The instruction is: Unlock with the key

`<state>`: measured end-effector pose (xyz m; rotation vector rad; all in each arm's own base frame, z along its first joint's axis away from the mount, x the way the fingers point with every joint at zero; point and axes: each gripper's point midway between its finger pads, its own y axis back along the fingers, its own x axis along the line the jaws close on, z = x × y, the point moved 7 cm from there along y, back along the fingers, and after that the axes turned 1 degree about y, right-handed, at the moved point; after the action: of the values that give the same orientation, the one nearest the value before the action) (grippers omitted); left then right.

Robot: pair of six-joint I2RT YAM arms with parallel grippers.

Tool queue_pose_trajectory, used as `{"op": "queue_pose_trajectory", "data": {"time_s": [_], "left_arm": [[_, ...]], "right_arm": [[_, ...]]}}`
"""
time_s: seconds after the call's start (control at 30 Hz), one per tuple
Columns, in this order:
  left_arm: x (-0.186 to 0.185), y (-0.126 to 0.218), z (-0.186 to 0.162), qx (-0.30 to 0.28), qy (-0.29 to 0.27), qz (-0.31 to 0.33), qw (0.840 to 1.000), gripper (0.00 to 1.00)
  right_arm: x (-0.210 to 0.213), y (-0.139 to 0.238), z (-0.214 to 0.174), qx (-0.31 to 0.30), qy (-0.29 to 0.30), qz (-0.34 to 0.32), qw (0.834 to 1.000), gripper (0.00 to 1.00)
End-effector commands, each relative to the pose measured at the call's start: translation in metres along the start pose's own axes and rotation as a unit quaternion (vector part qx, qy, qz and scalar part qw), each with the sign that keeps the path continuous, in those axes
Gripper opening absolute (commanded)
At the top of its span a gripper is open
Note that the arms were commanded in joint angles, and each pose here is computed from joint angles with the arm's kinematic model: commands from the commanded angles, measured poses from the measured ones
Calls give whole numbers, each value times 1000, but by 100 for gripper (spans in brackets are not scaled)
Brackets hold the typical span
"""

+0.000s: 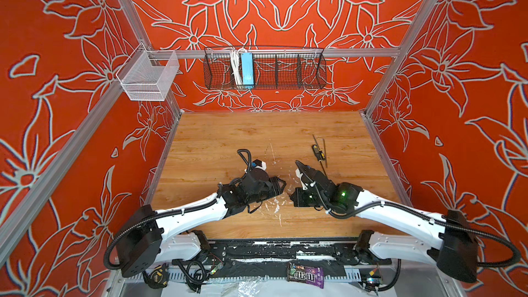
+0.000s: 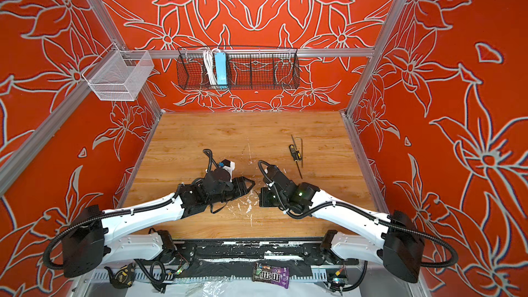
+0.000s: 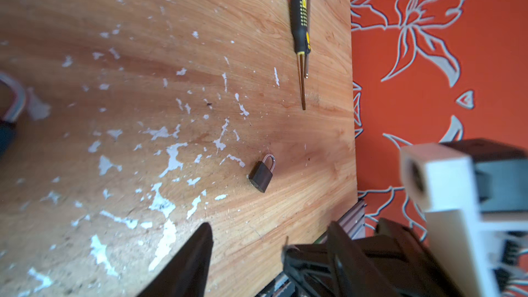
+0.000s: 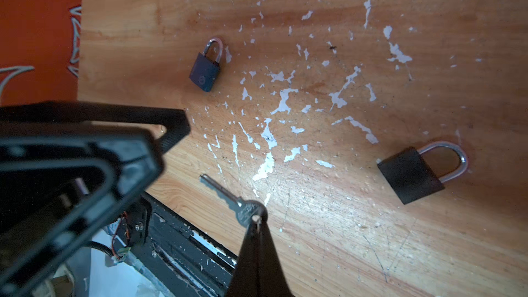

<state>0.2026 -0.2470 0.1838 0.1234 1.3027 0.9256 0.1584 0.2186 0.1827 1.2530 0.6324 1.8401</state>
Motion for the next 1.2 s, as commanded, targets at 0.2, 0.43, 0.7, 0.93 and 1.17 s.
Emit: {"op": "queue_pose_trajectory", "data": {"time_s": [0.2, 0.43, 0.7, 0.93, 1.17], "left_arm": [[-24, -15, -1, 8, -13, -52, 999, 44], [-25, -14, 0, 3, -16, -53, 998, 28], [-24, -14, -3, 6, -12, -53, 999, 20], [-22, -12, -2, 1, -15, -47, 999, 2], [-23, -5, 3, -17, -57, -29, 998, 0]], "right_arm": [[5, 8, 7, -15, -10, 38, 999, 0], [2, 7, 9, -15, -24, 41, 999, 0], [1, 7, 12, -22, -43, 49, 998, 0], [1, 3, 10, -14, -46, 55, 997, 0], [0, 15, 12, -30, -25, 61, 997, 29]]}}
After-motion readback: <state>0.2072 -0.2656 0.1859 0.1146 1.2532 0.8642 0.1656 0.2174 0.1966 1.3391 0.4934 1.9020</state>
